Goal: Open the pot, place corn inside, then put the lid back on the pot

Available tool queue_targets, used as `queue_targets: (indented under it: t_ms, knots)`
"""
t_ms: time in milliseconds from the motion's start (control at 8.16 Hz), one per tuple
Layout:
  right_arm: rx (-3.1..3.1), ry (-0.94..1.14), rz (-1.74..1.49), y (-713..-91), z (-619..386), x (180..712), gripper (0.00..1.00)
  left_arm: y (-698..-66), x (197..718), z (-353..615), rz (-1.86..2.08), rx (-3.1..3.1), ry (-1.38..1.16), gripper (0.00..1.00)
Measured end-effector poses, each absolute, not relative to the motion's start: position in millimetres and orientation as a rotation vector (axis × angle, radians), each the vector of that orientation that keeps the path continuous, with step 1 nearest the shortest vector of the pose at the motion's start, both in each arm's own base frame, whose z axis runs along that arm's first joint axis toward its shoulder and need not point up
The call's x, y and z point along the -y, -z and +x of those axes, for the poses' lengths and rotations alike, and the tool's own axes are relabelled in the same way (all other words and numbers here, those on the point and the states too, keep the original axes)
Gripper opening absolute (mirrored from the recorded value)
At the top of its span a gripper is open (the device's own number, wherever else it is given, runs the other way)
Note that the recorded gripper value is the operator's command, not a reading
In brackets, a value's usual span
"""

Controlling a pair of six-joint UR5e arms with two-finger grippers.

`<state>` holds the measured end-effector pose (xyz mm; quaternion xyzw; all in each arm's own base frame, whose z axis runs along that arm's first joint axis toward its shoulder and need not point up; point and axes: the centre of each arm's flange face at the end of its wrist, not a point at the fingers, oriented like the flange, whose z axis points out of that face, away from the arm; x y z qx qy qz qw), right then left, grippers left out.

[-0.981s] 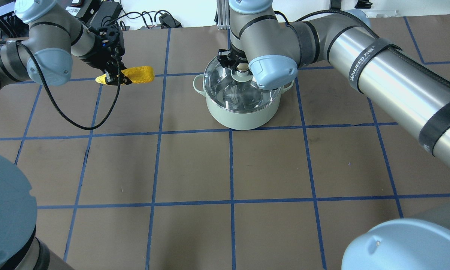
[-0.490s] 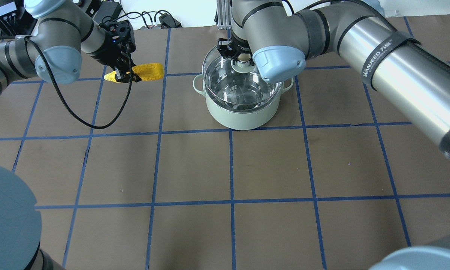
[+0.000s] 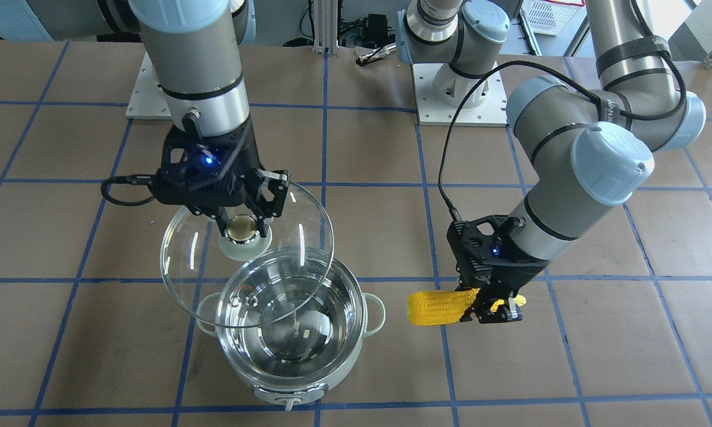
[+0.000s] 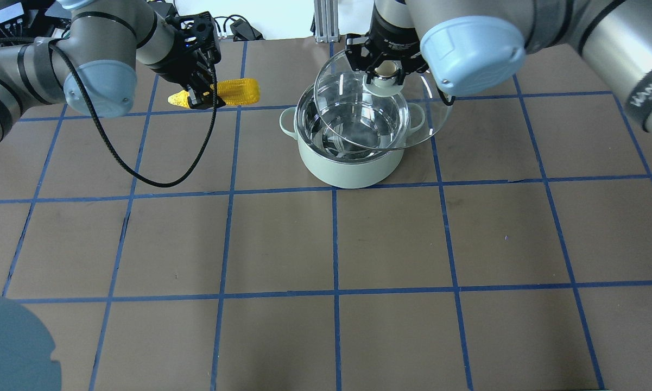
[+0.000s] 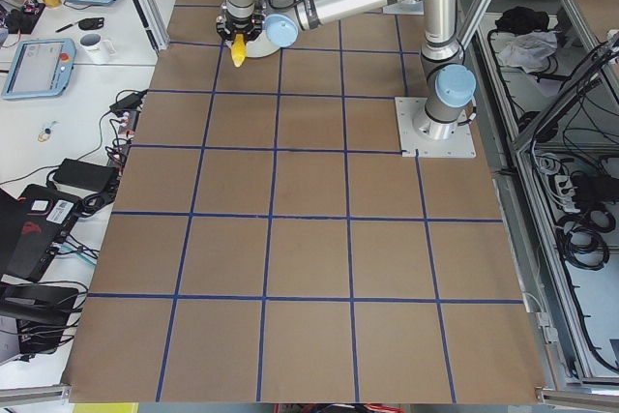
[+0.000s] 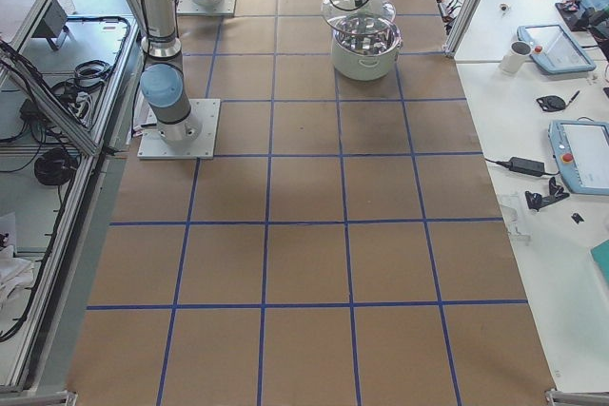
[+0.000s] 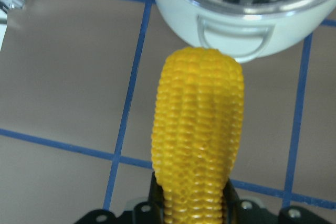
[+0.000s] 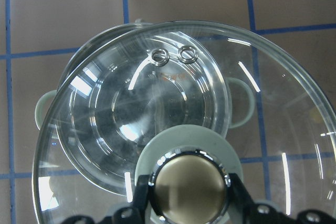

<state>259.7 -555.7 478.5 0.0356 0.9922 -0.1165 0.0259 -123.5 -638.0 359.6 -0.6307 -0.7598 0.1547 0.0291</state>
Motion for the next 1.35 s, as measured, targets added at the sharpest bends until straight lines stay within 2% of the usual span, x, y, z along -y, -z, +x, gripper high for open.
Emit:
queue_targets:
  t_ms: [368, 613, 1348]
  knots:
    - [-3.101, 0.254, 0.044, -529, 195, 517, 0.38, -375, 620, -216, -1.956, 2.333, -0.583, 0.00]
    - [-3.116, 0.206, 0.000, -534, 167, 509, 0.38, -381, 607, -269, -1.997, 2.287, -0.691, 0.00]
    - [-3.118, 0.192, -0.023, -531, 152, 511, 0.38, -318, 602, -359, -1.947, 2.251, -0.721, 0.00]
